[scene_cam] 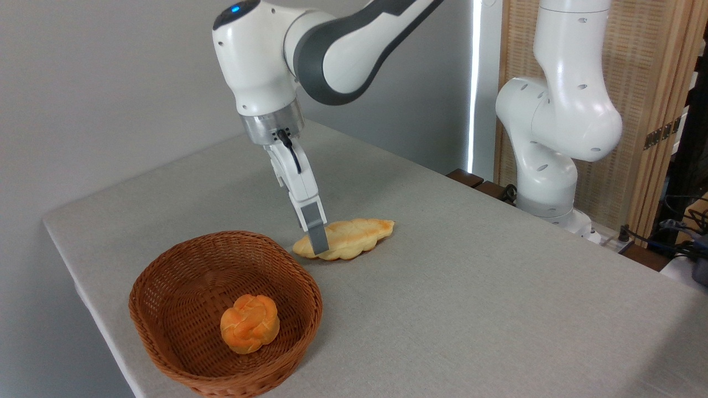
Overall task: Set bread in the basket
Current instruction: 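Lower the open gripper down onto the middle of the golden loaf, then close the gripper fingers around the middle of the loaf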
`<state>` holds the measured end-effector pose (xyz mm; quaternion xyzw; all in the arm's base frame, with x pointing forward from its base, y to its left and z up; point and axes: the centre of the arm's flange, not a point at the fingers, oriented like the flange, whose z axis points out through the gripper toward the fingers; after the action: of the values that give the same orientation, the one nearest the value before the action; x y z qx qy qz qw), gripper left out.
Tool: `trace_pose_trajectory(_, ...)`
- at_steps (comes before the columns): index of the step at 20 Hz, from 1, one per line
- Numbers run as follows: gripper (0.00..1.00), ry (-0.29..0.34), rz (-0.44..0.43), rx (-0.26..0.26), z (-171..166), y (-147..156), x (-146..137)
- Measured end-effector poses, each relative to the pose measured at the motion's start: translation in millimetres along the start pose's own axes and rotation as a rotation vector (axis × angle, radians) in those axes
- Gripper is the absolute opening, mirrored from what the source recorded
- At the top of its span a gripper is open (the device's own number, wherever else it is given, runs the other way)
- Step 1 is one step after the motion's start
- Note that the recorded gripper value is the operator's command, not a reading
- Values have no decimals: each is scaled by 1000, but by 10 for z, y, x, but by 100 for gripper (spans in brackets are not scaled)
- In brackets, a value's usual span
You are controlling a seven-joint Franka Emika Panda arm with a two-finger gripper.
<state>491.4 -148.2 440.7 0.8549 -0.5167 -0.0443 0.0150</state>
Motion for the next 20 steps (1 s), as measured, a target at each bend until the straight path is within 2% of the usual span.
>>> trace_pose_trajectory(20, 100, -51, 24, -48, 344, 150, -33)
